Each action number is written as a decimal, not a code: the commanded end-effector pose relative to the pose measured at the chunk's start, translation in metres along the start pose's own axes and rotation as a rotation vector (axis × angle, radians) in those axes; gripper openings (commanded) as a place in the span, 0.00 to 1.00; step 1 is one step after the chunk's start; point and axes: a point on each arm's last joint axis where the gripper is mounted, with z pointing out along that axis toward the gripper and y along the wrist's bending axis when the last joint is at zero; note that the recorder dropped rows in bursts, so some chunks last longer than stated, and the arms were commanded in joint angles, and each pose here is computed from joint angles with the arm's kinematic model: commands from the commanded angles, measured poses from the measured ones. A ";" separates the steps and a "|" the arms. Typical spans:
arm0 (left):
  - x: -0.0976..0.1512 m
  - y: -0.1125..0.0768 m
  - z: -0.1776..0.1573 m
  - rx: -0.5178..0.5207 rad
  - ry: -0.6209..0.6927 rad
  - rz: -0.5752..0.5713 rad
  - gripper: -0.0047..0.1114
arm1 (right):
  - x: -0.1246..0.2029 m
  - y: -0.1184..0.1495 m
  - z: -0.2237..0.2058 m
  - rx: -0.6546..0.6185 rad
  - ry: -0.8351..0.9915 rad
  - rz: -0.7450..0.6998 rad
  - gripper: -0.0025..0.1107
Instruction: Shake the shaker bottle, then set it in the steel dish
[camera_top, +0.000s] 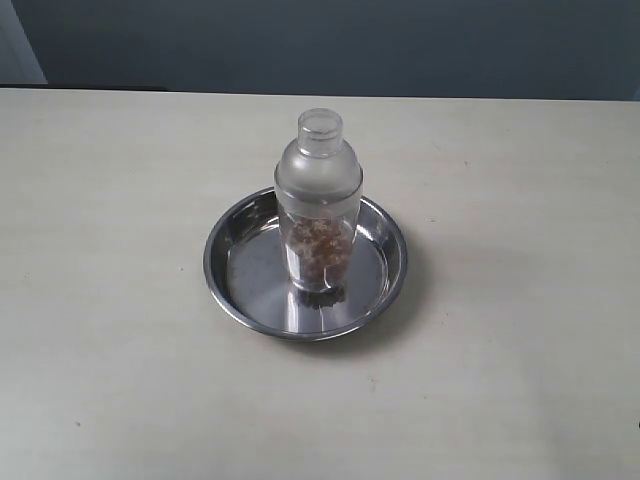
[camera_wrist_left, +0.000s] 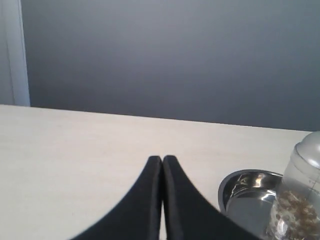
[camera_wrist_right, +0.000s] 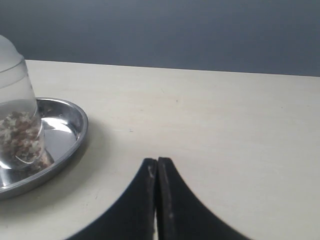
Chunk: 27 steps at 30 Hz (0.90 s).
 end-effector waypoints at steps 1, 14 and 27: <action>0.013 0.003 0.002 -0.014 0.026 -0.029 0.04 | -0.001 0.000 0.000 0.001 -0.016 -0.004 0.02; 0.041 0.010 0.009 -0.050 0.106 0.006 0.04 | -0.001 0.000 0.000 0.001 -0.016 -0.004 0.02; 0.058 0.015 0.014 -0.072 0.131 0.053 0.04 | -0.001 0.000 0.000 0.001 -0.016 -0.004 0.02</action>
